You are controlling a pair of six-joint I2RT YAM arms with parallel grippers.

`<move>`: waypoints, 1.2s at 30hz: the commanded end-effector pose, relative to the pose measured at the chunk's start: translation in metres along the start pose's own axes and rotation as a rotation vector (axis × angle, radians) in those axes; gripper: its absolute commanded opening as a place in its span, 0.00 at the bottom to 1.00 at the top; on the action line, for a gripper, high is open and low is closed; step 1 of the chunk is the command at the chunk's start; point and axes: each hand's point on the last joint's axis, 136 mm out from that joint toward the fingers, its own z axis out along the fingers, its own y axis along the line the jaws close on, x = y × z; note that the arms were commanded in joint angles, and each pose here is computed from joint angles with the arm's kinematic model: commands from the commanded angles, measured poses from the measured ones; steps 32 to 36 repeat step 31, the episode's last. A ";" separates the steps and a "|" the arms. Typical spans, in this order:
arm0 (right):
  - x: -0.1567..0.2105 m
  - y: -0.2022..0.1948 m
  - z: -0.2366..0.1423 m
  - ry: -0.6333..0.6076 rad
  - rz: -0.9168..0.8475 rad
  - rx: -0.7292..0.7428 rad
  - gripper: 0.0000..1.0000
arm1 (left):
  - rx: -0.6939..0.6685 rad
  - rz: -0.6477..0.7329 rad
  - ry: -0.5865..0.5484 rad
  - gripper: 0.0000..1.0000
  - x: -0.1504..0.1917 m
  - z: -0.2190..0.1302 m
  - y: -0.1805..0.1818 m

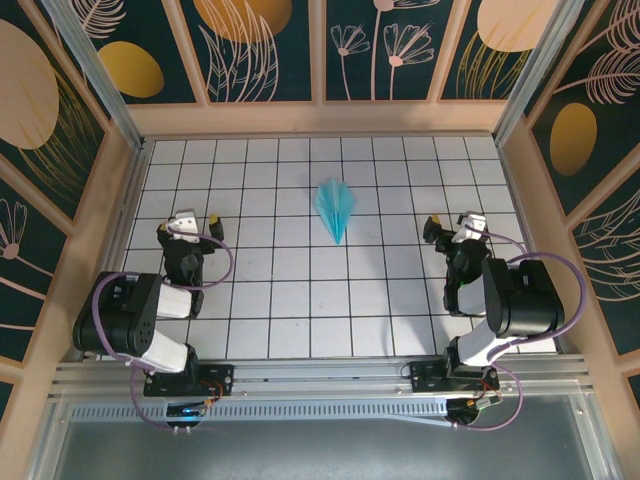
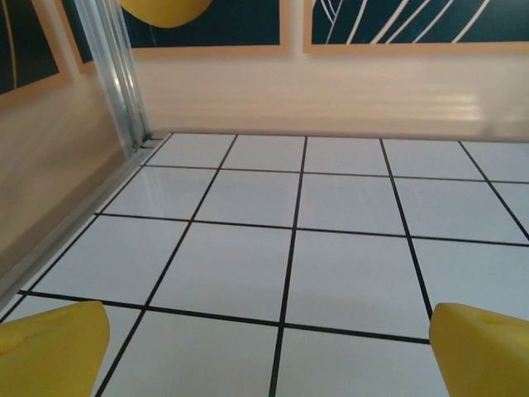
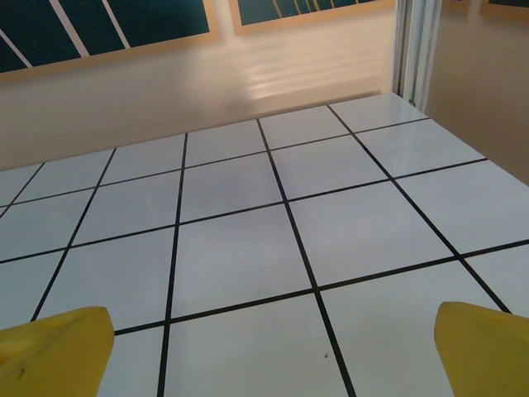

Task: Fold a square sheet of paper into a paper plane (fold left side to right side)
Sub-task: Reset both arms

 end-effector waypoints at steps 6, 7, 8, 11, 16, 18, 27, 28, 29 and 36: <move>-0.017 0.005 0.003 -0.063 -0.010 0.004 0.99 | 0.007 -0.063 -0.043 0.99 -0.014 0.006 0.006; -0.018 0.005 0.003 -0.063 -0.010 0.005 0.99 | 0.005 -0.065 -0.048 0.99 -0.015 0.006 0.006; -0.018 0.005 0.003 -0.063 -0.012 0.003 0.99 | 0.006 -0.063 -0.048 0.99 -0.015 0.006 0.006; -0.017 0.007 0.003 -0.063 -0.017 0.003 0.99 | 0.005 -0.063 -0.048 0.99 -0.015 0.005 0.007; -0.017 0.007 0.003 -0.063 -0.016 0.003 0.99 | 0.005 -0.063 -0.048 0.99 -0.015 0.005 0.007; -0.018 0.007 0.004 -0.063 -0.016 0.003 0.99 | 0.005 -0.063 -0.048 0.99 -0.014 0.005 0.007; -0.017 0.007 0.004 -0.061 -0.017 0.002 0.99 | 0.005 -0.063 -0.048 0.99 -0.015 0.005 0.007; -0.017 0.007 0.004 -0.062 -0.016 0.003 0.99 | 0.005 -0.062 -0.048 0.99 -0.015 0.005 0.007; -0.017 0.006 0.004 -0.061 -0.017 0.004 0.99 | 0.005 -0.062 -0.049 0.99 -0.015 0.005 0.007; -0.017 0.006 0.004 -0.062 -0.017 0.003 0.99 | 0.005 -0.063 -0.048 0.99 -0.014 0.005 0.007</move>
